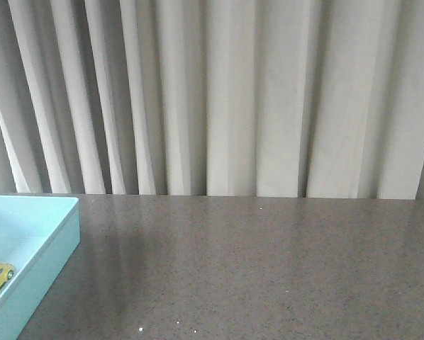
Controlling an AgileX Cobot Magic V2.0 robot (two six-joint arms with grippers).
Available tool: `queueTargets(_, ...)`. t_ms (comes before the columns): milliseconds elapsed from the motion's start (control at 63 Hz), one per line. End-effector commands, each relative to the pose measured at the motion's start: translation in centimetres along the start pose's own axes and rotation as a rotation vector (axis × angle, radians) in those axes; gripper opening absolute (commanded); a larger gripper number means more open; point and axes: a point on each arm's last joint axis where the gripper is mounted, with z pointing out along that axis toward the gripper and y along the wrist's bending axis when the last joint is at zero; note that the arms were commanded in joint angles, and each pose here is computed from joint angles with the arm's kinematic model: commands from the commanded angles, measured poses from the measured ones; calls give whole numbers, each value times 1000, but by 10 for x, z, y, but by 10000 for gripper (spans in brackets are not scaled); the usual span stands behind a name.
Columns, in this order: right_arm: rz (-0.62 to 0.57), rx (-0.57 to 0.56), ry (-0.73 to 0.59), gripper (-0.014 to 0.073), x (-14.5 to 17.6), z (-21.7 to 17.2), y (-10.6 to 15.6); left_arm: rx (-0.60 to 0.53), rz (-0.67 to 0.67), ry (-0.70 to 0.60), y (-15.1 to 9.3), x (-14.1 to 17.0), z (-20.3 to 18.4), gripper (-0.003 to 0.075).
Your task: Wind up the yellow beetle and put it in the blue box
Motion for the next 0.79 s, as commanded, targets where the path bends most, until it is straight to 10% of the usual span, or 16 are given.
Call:
queueTargets(0,-12,7,-75,-7,-10,-5,-1,-6,-11,-131,0,-4,-3,-7)
queueTargets(777,-12,10,-58,-7,-9,-5,-1,-7,-11,-141,-1,7,-6,-6)
